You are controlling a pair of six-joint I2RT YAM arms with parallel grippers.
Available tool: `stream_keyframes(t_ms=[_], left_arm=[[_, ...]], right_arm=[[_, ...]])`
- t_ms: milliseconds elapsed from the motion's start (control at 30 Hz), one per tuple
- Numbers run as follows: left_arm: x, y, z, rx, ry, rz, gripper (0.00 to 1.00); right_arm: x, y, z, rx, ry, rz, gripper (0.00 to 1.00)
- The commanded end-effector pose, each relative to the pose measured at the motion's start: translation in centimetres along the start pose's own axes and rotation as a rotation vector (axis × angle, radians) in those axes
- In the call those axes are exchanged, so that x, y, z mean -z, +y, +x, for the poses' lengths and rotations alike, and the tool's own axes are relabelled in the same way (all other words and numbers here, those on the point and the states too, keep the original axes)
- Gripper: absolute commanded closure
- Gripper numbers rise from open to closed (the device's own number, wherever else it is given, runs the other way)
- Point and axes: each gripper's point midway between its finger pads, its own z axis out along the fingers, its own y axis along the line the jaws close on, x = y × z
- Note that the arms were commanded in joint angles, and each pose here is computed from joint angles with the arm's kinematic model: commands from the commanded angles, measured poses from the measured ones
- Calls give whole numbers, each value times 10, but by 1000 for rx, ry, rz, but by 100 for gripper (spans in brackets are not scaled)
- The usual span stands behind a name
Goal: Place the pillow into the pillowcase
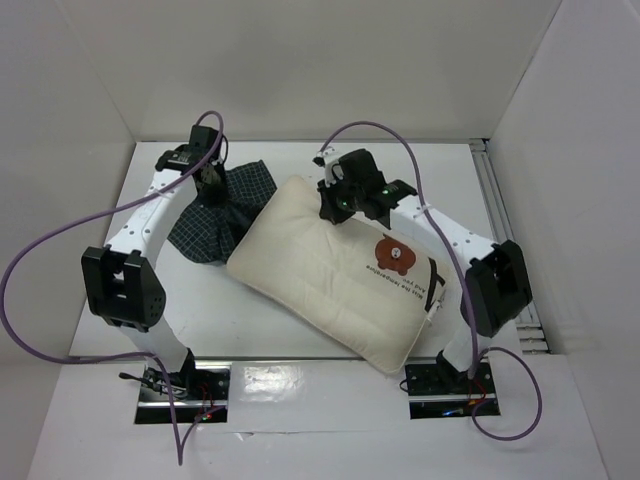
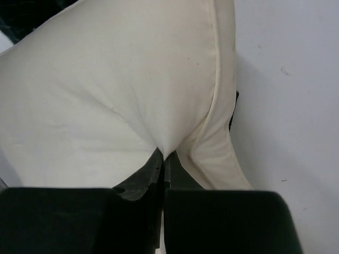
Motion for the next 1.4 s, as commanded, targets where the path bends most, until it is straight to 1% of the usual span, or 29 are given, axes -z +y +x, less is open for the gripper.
stream_keyframes(t_ms=[0,133,167,233,300,433,500,700,733,800,867,900,933,967,1000,1067,1100,1133,1200,1233,1267,1300,1367], left_arm=[[15,4,-11,27,-63,12,100],[13,-1,-12,38,-67,35,100],[13,-1,-12,38,-67,35,100],[9,-2,-13,38,-67,35,100],[4,-10,-24,46,-115,69,100],[0,-18,-31,78,-129,114,100],[3,-24,-36,78,-141,150,100],[8,-24,-44,70,-167,144,100],[8,-25,-43,58,-164,153,100],[13,-24,-43,60,-178,159,100],[23,-24,-47,65,-221,175,100],[18,-21,-36,74,-207,172,100],[21,-20,-35,76,-227,179,100],[35,-23,-41,82,-286,219,100],[30,-22,-28,78,-267,228,100],[38,-23,-24,63,-301,261,100],[42,-23,-13,53,-298,268,100],[43,-21,-10,40,-300,266,100],[43,-18,-2,35,-286,244,100],[44,-15,3,34,-278,240,100],[42,-14,7,33,-269,237,100],[44,-14,10,31,-267,247,100],[52,-16,11,26,-278,258,100]], right_arm=[[29,25,-17,95,-67,-22,100],[40,35,-17,126,-100,-30,100],[44,39,-17,155,-108,-37,100],[50,48,-20,190,-129,-67,100],[62,60,-29,242,-178,-110,100],[64,77,-26,277,-185,-192,100],[54,88,-16,291,-138,-234,100],[30,126,12,351,-52,-321,100],[32,127,8,353,-61,-322,100],[21,135,17,367,-32,-355,100],[15,136,23,372,-11,-373,100],[8,138,27,368,6,-390,100],[5,140,26,367,9,-402,100],[1,139,28,364,26,-402,100],[-5,137,28,363,30,-389,100],[-18,132,31,330,80,-405,100],[-22,130,29,321,81,-416,100],[-28,121,30,275,94,-427,100],[-31,115,17,244,62,-464,100],[-29,118,13,204,63,-527,100],[-31,104,7,164,45,-525,100],[-25,106,4,123,39,-577,100],[-25,91,-4,83,4,-583,100]])
